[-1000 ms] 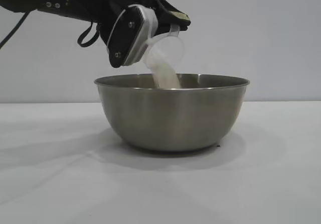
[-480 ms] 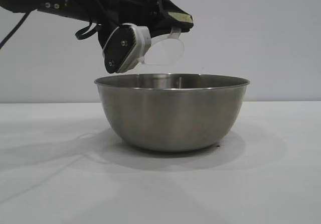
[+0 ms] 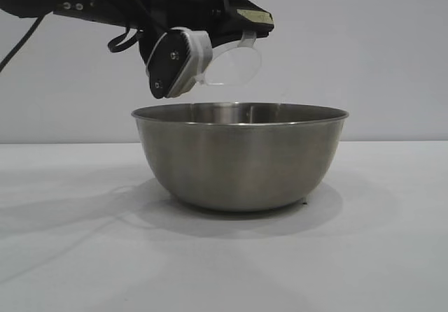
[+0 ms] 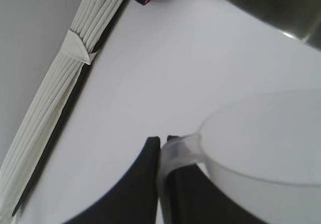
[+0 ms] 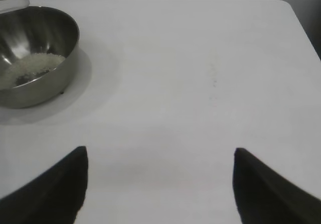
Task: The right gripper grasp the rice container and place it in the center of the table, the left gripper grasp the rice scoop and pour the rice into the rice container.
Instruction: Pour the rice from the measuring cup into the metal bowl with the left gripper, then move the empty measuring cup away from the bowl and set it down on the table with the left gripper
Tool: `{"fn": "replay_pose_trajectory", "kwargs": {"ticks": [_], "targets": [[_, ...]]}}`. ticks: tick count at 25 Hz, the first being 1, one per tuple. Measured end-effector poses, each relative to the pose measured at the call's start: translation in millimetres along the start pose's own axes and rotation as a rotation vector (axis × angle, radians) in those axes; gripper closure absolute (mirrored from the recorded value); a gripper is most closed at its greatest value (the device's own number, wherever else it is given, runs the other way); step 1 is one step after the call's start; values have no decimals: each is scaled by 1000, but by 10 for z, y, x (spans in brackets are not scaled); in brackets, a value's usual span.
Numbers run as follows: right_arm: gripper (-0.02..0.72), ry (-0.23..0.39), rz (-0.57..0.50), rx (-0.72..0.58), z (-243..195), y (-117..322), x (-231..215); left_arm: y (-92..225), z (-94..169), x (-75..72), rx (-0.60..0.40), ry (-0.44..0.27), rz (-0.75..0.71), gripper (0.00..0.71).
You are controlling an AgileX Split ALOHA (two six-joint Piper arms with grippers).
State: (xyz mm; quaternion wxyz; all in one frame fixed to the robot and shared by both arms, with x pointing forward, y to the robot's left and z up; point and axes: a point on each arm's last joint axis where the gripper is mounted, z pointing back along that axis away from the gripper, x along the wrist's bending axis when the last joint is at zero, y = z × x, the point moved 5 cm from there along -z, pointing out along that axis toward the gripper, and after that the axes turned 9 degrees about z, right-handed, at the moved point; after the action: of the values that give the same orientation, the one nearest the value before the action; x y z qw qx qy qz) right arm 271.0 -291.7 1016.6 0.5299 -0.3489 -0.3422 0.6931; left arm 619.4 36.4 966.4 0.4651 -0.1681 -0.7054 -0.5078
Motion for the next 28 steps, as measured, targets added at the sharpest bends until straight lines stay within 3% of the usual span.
{"fn": "replay_pose_trajectory", "kwargs": {"ticks": [5,14,17,22,28], "targets": [[161,0,0,0,0,0,0,306,37,41,212,-67,332,710],[161,0,0,0,0,0,0,788,260,-145,603,-178,897,710],[161,0,0,0,0,0,0,931,392,-238,752,-264,1106,710],[161,0,0,0,0,0,0,1104,657,-411,995,-474,1443,710],[161,0,0,0,0,0,0,1177,916,-569,1211,-658,1620,710]]}}
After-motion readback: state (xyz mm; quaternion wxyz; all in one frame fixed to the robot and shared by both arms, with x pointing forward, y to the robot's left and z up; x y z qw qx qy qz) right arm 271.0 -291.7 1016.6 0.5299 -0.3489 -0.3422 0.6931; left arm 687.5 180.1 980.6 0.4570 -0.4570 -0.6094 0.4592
